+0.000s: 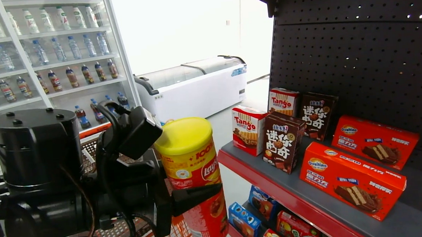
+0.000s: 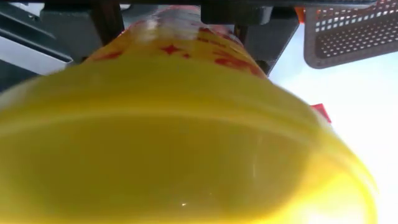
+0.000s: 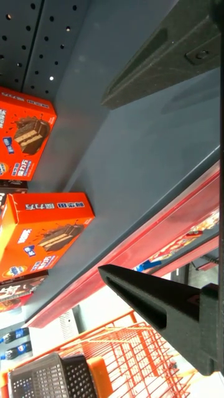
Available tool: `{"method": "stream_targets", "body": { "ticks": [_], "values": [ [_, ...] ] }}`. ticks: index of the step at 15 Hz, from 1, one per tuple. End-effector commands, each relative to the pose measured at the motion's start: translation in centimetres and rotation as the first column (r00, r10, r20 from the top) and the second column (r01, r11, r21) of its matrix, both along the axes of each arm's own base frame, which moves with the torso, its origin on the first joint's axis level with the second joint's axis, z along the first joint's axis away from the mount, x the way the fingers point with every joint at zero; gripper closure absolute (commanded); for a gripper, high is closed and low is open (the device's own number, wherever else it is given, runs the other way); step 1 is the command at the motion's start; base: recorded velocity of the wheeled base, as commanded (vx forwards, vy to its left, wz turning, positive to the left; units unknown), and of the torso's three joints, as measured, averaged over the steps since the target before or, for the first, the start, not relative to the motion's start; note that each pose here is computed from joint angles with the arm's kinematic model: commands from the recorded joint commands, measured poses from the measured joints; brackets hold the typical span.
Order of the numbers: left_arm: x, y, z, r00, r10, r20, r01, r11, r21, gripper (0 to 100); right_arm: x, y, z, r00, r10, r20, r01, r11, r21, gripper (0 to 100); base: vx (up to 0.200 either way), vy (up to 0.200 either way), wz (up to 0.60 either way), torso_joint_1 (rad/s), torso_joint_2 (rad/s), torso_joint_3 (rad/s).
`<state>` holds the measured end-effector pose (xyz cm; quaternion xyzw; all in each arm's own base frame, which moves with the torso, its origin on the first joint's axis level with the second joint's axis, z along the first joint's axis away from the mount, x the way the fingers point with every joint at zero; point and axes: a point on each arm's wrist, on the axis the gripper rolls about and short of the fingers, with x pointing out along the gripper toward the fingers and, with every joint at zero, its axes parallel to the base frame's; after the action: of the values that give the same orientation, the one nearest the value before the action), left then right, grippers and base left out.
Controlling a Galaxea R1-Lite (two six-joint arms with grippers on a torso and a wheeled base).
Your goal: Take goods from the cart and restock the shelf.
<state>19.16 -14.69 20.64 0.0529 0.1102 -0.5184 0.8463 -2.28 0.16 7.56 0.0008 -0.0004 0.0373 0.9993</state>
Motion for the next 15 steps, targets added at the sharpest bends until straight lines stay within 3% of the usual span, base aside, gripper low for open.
{"method": "stream_targets", "body": {
  "ticks": [1, 9, 11, 15],
  "values": [
    [-0.17, -0.19, -0.28, 0.999, -0.031, -0.012, 0.031, 1.0, 0.002, 100, 0.0, 0.0, 0.0, 1.0, 0.0, 0.001, 0.0, 1.0, 0.0, 0, 0.0, 0.0, 0.0, 0.0, 0.0, 0.0],
    [-0.28, -0.08, -0.45, 0.997, -0.069, -0.026, 0.069, 0.998, -0.005, 100, 0.0, 0.0, 0.0, 1.0, 0.0, 0.001, 0.0, 1.0, 0.0, 0, 0.0, 0.0, 0.0, 0.0, 0.0, 0.0],
    [-0.11, -0.04, -0.46, 0.997, -0.082, 0.003, 0.082, 0.997, 0.008, 100, 0.0, 0.0, 0.0, 1.0, 0.0, 0.001, 0.0, 1.0, 0.0, 0, 0.0, 0.0, 0.0, 0.0, 0.0, 0.0],
    [0.0, 0.02, -0.53, 0.996, -0.092, 0.005, 0.092, 0.996, 0.009, 100, 0.0, 0.0, 0.0, 1.0, 0.0, 0.001, 0.0, 1.0, 0.0, 0, 0.0, 0.0, 0.0, 0.0, 0.0, 0.0]
  ]
}}
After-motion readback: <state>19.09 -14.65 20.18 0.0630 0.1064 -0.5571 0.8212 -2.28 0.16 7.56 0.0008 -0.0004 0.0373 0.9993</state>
